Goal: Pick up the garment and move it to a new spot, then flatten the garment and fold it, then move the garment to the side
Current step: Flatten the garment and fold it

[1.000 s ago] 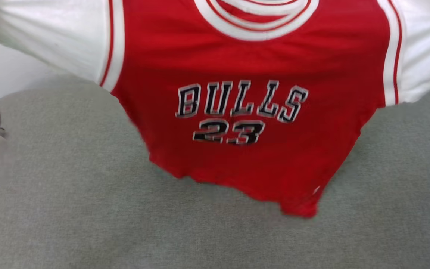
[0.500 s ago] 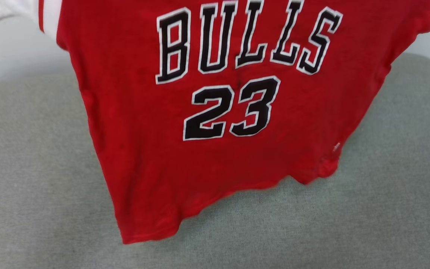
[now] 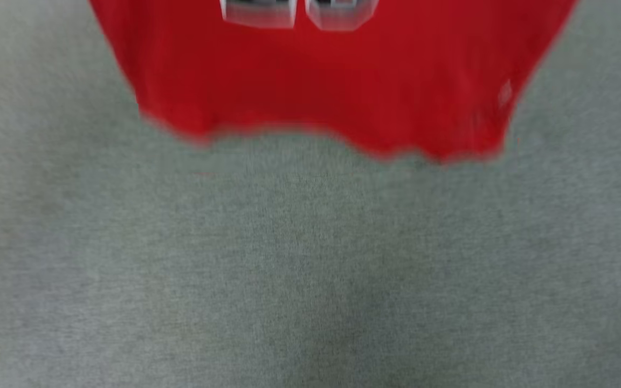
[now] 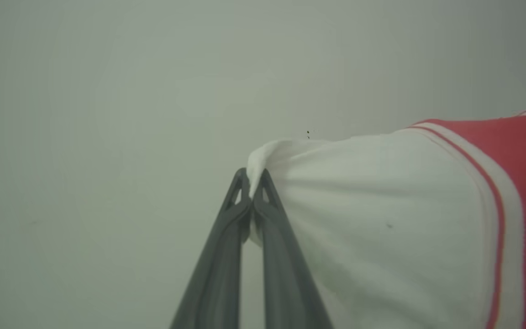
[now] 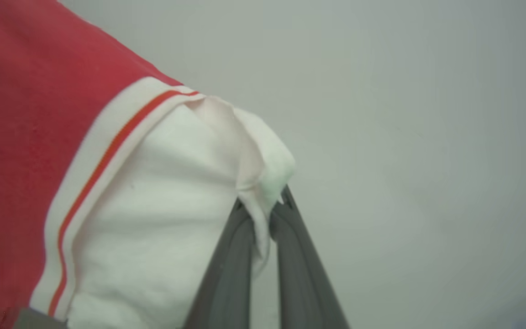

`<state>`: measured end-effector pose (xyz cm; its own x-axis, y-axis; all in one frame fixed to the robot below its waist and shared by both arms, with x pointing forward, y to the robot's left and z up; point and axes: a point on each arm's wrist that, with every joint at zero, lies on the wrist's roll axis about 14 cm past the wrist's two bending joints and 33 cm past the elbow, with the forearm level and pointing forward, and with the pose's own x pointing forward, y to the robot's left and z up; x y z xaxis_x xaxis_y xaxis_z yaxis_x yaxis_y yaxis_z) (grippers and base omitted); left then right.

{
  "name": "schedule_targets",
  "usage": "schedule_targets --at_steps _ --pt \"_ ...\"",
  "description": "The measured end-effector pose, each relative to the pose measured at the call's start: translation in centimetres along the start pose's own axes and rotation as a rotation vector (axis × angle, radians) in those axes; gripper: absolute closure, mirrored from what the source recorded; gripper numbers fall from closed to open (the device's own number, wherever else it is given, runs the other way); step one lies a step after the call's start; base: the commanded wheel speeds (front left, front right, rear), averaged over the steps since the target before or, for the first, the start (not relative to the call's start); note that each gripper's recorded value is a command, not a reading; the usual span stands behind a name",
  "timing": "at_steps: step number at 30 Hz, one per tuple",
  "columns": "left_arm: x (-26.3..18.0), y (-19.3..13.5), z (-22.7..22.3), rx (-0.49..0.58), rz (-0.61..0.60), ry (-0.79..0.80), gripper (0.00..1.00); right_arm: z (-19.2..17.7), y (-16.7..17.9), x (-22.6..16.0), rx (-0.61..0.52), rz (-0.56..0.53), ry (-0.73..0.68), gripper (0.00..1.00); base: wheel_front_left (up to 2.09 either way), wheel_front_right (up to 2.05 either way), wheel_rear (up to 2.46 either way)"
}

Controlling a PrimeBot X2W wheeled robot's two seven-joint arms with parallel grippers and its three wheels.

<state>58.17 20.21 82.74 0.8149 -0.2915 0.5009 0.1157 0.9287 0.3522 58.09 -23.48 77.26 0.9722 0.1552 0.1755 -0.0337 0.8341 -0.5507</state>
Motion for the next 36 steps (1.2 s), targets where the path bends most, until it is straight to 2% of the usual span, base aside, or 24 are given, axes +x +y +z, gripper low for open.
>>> schedule_targets --at_steps 6,10,19,23,25,26,27,29,36 --pt "4.6 1.5 -3.7 -0.030 0.095 -0.065 1.00 -2.1 -0.3 5.7 0.023 -0.065 -0.040 1.00 0.00 0.00 0.00" --pt "6.2 0.9 -7.5 -0.068 0.109 -0.057 1.00 -4.4 0.5 8.7 0.067 -0.094 -0.063 1.00 0.00 0.00 0.00" --pt "4.9 -1.9 -16.8 -0.129 0.066 0.089 1.00 -11.8 7.9 11.9 0.144 -0.004 0.022 1.00 0.00 0.00 0.00" --pt "1.4 -4.5 -21.8 -0.196 0.044 0.206 1.00 -16.0 11.9 10.8 0.138 0.081 0.126 1.00 0.00 0.00 0.00" --pt "-0.8 -5.6 -23.7 -0.222 0.037 0.266 1.00 -17.1 12.7 9.9 0.153 0.100 0.158 1.00 0.00 0.00 0.00" --pt "-3.2 -6.4 -25.0 -0.248 0.032 0.323 1.00 -17.8 13.8 8.7 0.152 0.134 0.179 1.00 0.00 0.00 0.00" --pt "-3.2 -6.4 -25.0 -0.248 0.032 0.323 1.00 -17.8 13.8 8.7 0.152 0.134 0.179 1.00 0.00 0.00 0.00" --pt "-5.9 -7.3 -26.2 -0.273 0.026 0.384 1.00 -18.8 15.4 7.1 0.178 0.173 0.216 1.00 0.00 0.00 0.00" --pt "-18.2 -12.6 -27.9 -0.331 -0.079 0.645 1.00 -21.6 19.0 -0.9 0.319 0.284 0.358 1.00 0.00 0.00 0.00"
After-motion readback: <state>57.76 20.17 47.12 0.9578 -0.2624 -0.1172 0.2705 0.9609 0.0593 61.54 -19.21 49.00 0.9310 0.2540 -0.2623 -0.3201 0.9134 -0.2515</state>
